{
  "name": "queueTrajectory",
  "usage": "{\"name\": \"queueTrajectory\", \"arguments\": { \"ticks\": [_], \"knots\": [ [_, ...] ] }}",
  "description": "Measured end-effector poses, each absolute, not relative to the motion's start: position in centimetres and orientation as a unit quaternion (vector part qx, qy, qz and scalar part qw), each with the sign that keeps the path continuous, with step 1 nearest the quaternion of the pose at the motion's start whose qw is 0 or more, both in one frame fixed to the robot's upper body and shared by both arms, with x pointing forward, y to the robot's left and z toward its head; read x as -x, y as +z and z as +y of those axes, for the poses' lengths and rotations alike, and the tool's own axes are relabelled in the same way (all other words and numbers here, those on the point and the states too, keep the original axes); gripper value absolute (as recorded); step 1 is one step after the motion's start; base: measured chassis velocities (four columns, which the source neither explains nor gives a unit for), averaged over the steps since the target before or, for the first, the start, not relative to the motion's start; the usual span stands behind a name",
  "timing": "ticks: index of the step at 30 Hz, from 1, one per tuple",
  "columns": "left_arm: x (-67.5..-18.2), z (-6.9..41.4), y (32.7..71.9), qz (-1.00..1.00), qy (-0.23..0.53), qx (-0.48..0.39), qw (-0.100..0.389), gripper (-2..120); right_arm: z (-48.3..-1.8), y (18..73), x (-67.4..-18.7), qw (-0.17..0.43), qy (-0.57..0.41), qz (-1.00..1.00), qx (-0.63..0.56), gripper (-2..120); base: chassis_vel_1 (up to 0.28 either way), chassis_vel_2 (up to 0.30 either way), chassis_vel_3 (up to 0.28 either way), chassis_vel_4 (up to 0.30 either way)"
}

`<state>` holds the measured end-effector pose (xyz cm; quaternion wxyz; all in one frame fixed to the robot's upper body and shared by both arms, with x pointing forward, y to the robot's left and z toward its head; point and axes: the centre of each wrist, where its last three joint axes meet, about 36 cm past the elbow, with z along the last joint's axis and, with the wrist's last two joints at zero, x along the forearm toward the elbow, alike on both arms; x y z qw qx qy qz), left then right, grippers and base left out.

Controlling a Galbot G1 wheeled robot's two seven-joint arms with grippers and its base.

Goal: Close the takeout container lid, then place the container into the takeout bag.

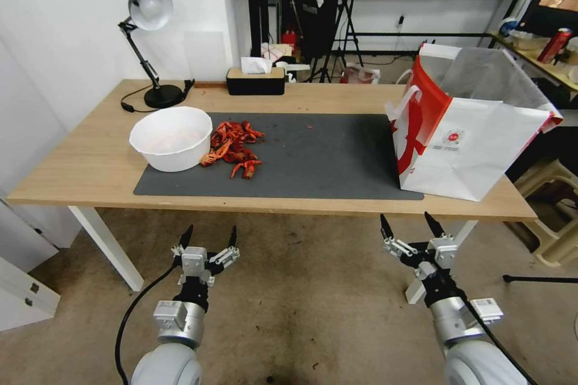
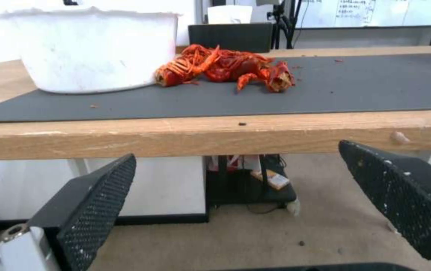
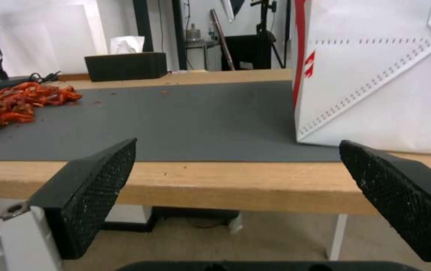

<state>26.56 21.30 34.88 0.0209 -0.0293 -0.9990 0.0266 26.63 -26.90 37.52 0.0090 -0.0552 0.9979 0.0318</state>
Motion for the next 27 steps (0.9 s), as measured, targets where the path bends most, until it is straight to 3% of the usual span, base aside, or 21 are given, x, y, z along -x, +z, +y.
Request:
{"name": "queueTrajectory", "arguments": {
  "ticks": [27],
  "knots": [
    [-26.55,21.30,34.81,-0.999,0.029,0.030,0.020,100,-26.87,37.54,-26.75,0.007,0.034,0.998,0.056,100,0.000,0.000,0.000,0.000]
  ]
}}
